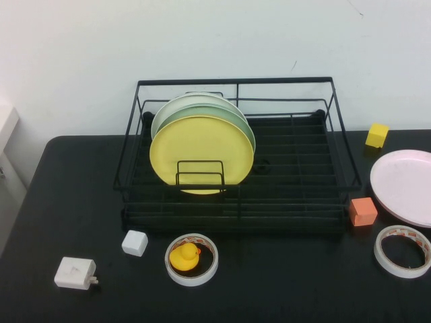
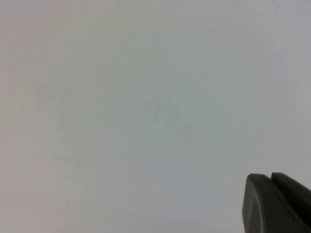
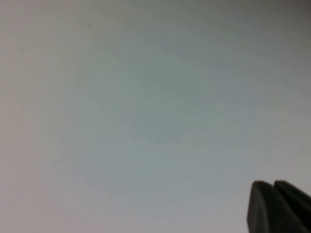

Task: Place plate on rack

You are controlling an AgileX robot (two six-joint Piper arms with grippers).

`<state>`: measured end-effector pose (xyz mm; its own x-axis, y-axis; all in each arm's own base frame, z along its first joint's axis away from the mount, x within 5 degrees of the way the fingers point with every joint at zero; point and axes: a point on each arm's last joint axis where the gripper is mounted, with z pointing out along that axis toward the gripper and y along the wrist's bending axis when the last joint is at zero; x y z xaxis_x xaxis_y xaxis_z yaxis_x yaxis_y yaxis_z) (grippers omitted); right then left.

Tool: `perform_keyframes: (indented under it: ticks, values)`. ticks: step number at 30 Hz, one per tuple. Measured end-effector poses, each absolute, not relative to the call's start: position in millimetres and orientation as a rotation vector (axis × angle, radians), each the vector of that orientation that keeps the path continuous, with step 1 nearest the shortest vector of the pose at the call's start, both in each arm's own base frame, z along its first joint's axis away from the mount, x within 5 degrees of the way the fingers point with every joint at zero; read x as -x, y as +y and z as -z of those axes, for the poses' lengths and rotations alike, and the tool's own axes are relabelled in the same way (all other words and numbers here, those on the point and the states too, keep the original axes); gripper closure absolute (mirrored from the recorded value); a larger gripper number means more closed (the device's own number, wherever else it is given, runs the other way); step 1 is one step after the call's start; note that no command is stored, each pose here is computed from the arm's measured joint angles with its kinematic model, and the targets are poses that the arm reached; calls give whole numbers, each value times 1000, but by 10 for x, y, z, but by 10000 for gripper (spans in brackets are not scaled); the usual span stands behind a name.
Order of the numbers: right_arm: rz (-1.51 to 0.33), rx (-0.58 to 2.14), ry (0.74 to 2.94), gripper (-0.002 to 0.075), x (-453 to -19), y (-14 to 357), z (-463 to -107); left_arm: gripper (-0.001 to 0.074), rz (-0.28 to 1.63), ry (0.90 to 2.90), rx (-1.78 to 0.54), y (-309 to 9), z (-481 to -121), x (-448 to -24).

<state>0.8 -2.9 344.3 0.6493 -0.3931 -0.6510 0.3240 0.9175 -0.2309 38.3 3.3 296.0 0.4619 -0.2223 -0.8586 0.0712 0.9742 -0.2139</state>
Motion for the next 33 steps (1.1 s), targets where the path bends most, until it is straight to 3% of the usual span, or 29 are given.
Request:
perform_keyframes:
  ticks: [7,16,25,33]
  values:
    - [532,176,834,728,-62,-24,-3645,738,152,1404,136,4,-3231,-785]
    - [360,288,1475,728,-680,-18,-3208,738,154,1858,142,-29,-2824,-1306]
    - [130,408,2228,728,-1190,21,-2577,738,290,1991,302,-61,-2629,-1504]
    - [-32,416,2517,728,-1790,48,-2541,738,400,2053,462,-84,-2496,-1632]
